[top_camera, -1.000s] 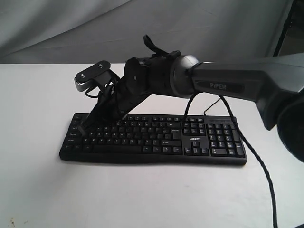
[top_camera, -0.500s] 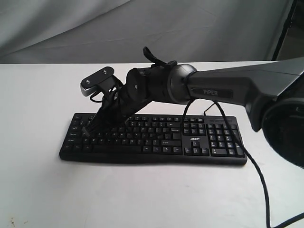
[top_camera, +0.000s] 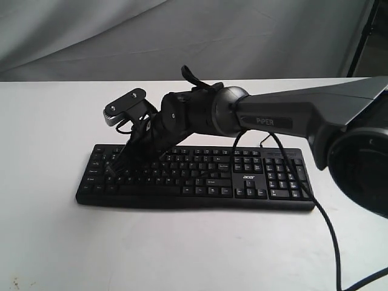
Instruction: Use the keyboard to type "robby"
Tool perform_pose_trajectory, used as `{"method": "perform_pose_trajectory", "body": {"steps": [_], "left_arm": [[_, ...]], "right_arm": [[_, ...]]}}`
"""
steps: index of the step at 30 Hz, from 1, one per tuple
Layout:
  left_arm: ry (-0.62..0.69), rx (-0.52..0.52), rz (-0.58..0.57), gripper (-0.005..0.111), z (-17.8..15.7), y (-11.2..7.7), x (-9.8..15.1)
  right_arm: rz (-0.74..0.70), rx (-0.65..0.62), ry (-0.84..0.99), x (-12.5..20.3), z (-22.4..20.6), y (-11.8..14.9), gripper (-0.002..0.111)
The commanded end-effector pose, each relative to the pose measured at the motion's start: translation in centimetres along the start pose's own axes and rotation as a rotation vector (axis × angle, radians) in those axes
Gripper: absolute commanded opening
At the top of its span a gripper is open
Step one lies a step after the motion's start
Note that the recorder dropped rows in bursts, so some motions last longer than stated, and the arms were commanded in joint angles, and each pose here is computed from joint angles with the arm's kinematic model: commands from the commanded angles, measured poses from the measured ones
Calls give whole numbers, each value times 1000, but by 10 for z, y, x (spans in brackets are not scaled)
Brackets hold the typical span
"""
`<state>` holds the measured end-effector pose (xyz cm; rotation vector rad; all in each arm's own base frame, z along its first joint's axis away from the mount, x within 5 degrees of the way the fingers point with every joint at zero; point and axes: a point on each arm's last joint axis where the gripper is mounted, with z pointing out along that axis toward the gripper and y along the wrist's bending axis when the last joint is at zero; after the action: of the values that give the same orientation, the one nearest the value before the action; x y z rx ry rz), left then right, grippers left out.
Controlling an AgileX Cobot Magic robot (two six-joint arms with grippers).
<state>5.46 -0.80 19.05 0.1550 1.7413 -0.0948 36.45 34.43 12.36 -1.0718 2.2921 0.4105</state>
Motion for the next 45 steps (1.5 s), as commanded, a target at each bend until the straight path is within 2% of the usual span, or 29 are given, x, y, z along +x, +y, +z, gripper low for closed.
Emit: {"method": "perform_pose_trajectory", "body": {"steps": [1,18,21,25,29,34,45], "left_arm": [[-7,5,3,0,0,0,1],[-7,5,3,0,0,0,1],[-7,5,3,0,0,0,1],[-7,5,3,0,0,0,1],[-7,5,3,0,0,0,1],[-7,5,3,0,0,0,1],[-7,5,3,0,0,0,1]], "right_arm": [[-17,16,-18,-2,0,-4,0],[-17,12,23,8,12,-4,0],[-12,21,5,-1,-2,-9,0],[25,54,-25,-12,-45,-23,0],[75,74,1,5,-67,-33,0],[114,103,13,33,-66,-41,0],[119,102,39,42,-55,-42,0]]}}
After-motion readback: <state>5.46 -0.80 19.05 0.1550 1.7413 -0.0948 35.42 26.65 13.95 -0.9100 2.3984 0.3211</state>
